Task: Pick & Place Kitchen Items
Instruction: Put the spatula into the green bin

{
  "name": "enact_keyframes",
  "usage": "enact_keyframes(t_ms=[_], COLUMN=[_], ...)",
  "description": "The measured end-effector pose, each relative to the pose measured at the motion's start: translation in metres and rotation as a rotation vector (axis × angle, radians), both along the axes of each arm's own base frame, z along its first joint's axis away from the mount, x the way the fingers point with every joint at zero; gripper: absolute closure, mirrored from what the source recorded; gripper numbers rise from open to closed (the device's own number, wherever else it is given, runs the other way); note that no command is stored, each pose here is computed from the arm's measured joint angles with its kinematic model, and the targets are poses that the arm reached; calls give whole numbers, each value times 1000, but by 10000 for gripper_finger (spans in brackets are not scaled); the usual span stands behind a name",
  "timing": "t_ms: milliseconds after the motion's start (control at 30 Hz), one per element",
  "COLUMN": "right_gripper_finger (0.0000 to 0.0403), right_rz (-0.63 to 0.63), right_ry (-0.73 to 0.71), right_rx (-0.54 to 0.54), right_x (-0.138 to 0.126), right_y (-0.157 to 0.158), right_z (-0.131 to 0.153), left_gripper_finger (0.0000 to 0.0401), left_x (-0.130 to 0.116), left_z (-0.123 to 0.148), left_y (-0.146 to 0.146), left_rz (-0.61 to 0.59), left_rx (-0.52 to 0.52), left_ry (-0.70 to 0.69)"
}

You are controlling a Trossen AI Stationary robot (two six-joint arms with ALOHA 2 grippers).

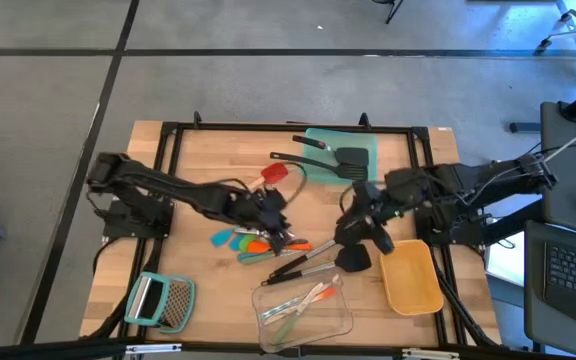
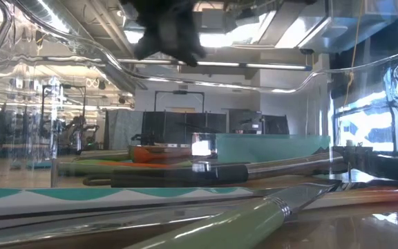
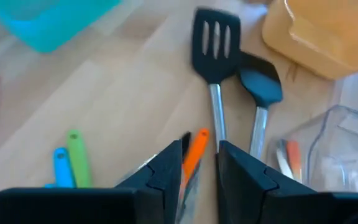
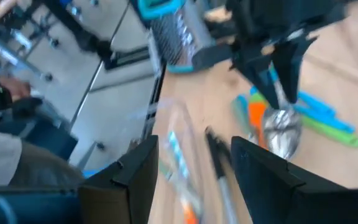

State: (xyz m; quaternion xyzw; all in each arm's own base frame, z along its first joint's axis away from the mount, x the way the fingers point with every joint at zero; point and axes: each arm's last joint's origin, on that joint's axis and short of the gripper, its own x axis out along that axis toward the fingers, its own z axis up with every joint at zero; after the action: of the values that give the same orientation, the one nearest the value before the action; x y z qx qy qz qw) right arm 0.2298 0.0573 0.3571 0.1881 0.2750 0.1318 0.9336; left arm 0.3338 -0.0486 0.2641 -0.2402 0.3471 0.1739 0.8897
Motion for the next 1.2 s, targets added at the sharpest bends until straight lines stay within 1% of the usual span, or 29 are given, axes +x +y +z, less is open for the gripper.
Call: enact_keyframes(t_ms=[133,267,333,433,467,567,633,700,800,900,1100,1200], right_gripper_finger=[200,200,200,200,200,200,200,200,200,200,200,200], right_rz=[-61,-37,-13,-5,-15,-76,-94,-75,-37,-5,6,1], right_ry=[-43,-106,-137,-142,-130,-24,38,68,84,90,130,188], right_rx=[23,70,113,201,227,312,368,386,388,401,435,425], right_x=[12,25,31,34,34,30,26,24,24,24,23,21], right_y=[-25,-45,-53,-64,-68,-74,-76,-73,-62,-53,-44,-42], right_z=[2,-1,-11,-34,-43,-73,-87,-96,-98,-98,-99,-104], left_gripper_finger=[301,301,301,301,301,301,301,301,301,301,301,301], left_x=[-25,-40,-45,-46,-46,-45,-43,-41,-36,-32,-24,-21], left_z=[-9,-16,-20,-22,-22,-21,-19,-16,-13,-14,-28,-36], left_y=[18,31,37,43,44,45,44,44,45,46,44,41], left_rz=[19,-23,-25,-14,-20,-54,-70,-101,-130,-189,-315,-338], left_rx=[-30,-46,-43,-49,-54,-60,-60,-63,-88,-128,-210,-233], left_ry=[-36,-55,-35,-34,-34,-49,-75,-109,-165,-194,-153,-122])
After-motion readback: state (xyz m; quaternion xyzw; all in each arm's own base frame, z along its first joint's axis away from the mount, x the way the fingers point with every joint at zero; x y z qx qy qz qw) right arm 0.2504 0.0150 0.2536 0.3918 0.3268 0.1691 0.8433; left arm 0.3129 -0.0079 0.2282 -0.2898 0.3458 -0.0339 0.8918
